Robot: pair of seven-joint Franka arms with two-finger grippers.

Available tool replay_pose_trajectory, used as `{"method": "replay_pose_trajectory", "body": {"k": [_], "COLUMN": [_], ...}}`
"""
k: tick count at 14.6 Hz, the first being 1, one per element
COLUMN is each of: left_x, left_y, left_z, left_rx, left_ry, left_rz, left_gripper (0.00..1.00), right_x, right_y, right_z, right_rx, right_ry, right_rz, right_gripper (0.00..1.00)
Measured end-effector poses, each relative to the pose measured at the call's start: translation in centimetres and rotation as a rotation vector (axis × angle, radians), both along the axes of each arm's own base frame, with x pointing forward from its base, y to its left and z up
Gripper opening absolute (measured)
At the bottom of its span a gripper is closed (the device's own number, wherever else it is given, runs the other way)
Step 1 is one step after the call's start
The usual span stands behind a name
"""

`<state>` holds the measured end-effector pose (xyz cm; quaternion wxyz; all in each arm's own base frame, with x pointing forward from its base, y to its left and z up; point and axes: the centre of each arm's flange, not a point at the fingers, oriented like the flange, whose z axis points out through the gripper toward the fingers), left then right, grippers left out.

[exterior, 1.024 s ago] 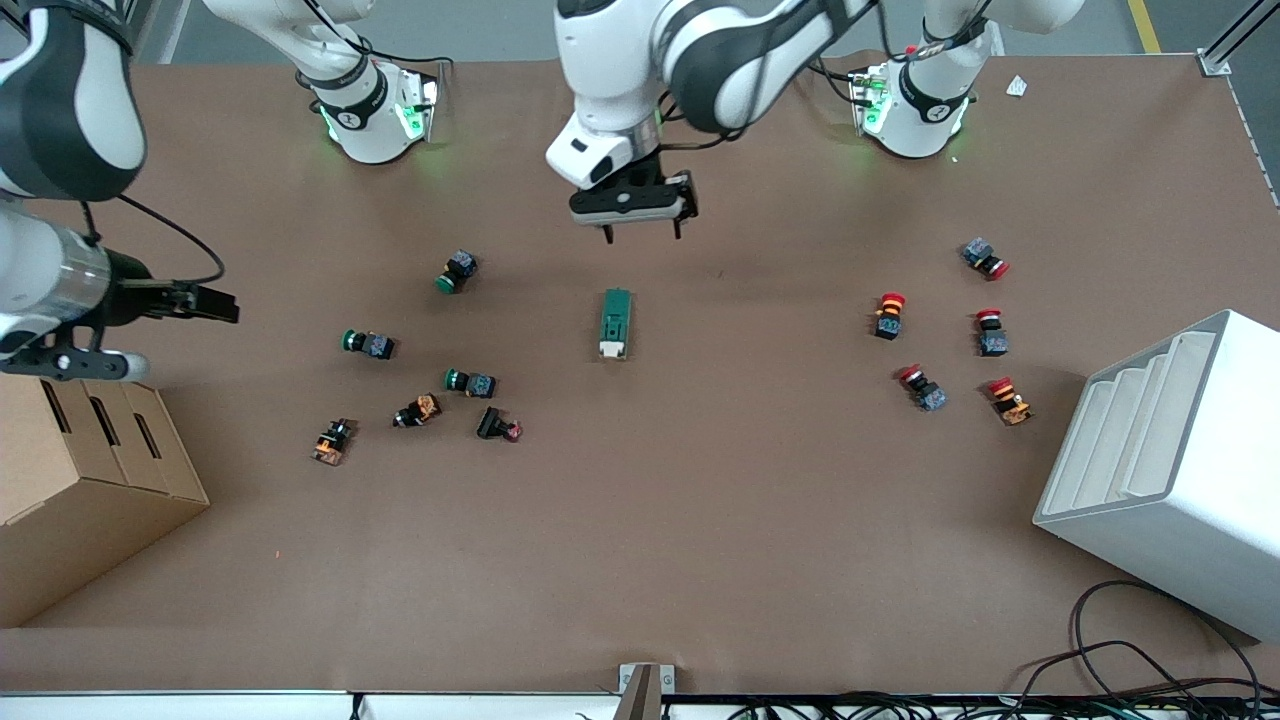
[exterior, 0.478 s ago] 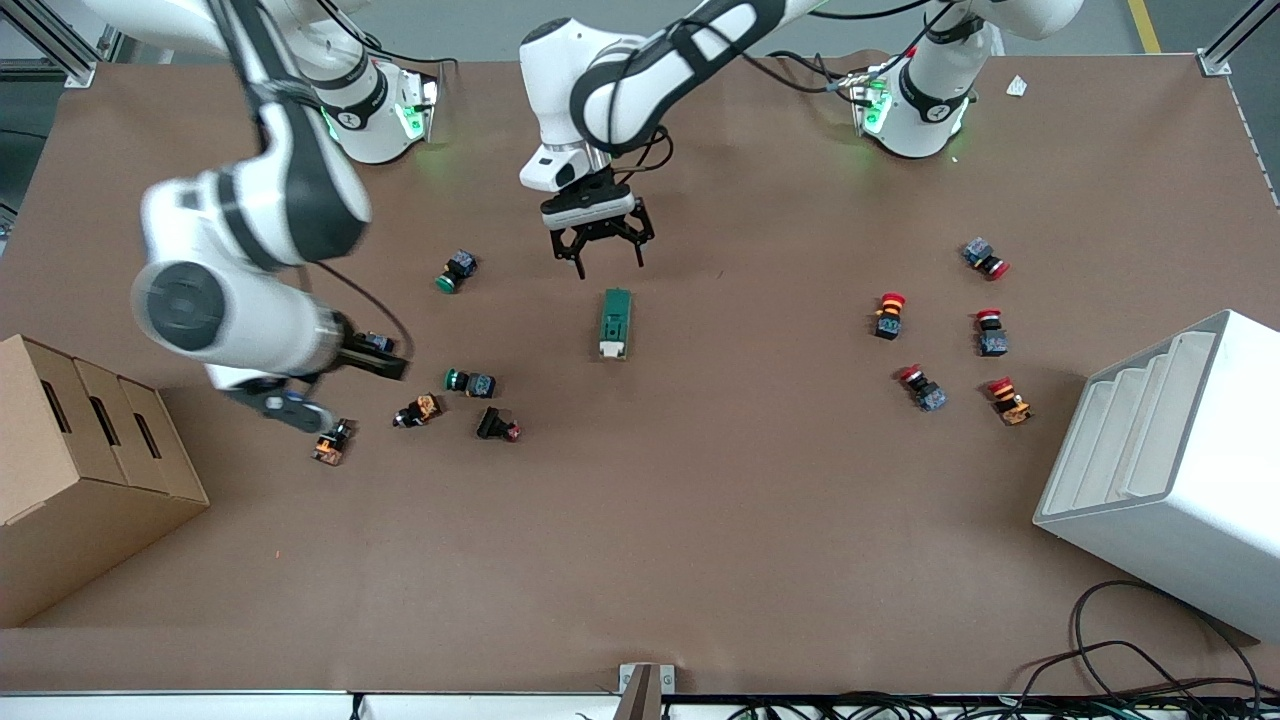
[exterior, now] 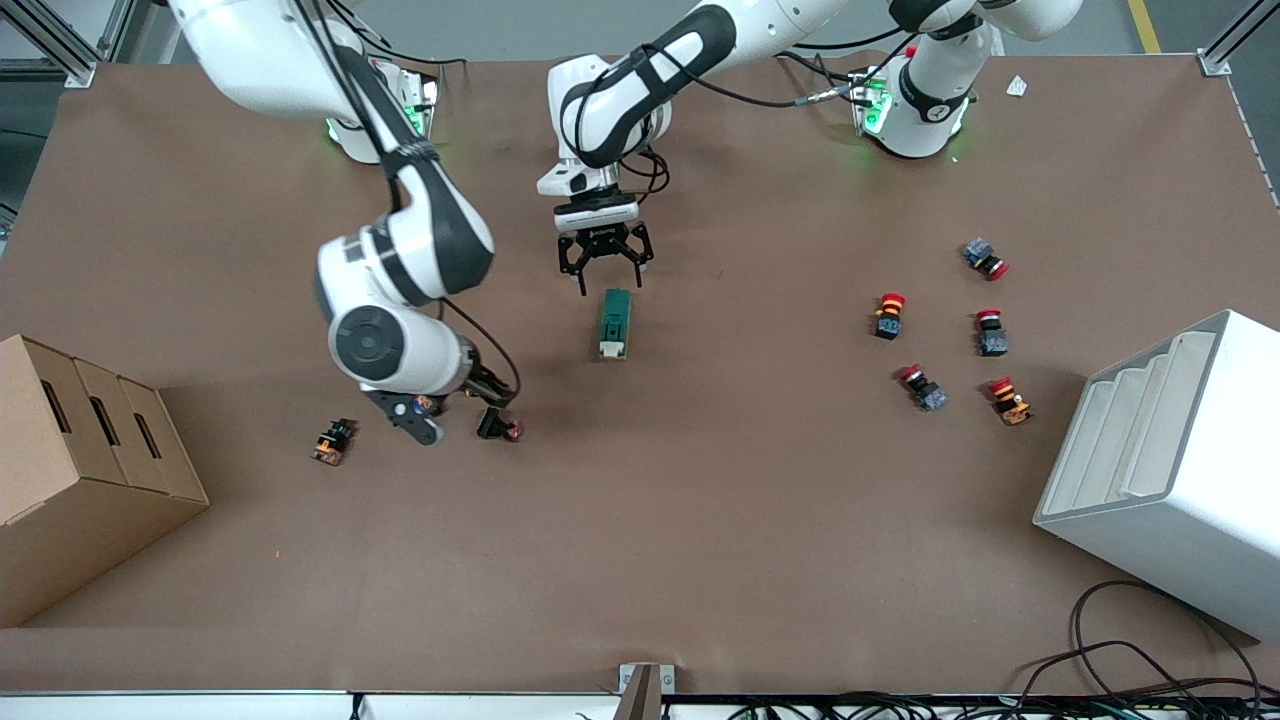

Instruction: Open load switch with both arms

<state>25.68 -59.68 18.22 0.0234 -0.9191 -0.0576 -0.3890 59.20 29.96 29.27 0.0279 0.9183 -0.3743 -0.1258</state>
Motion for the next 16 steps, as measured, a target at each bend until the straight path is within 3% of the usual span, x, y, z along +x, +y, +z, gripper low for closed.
{"method": "replay_pose_trajectory", "body": {"k": [3, 6, 11, 16], "left_x": [-1.5, -2.2, -1.8, -2.7], "left_y": [1.2, 1.7, 2.7, 2.9], "left_z": [-3.1, -5.4, -8.6, -10.4], "left_rx": [-0.035, -0.044, -0.001, 0.031], "left_ry": [-0.087, -0.118, -0.219, -0.272], "left_rz": [-0.063, -0.110, -0.159, -0.159], "left_gripper": [1.00, 1.00, 1.00, 1.00], "right_x": [-0.3, -0.2, -1.7, -4.6], "right_y": [3.8, 7.5, 10.3, 14.2], "right_z": [-3.8, -5.9, -8.2, -8.3], "right_rx": [-0.026, -0.063, -0.113, -0.142], "right_ry": [0.025, 0.025, 0.051, 0.063], "right_rz": [-0.175, -0.290, -0.379, -0.418], "right_gripper": [1.00, 1.00, 1.00, 1.00]}}
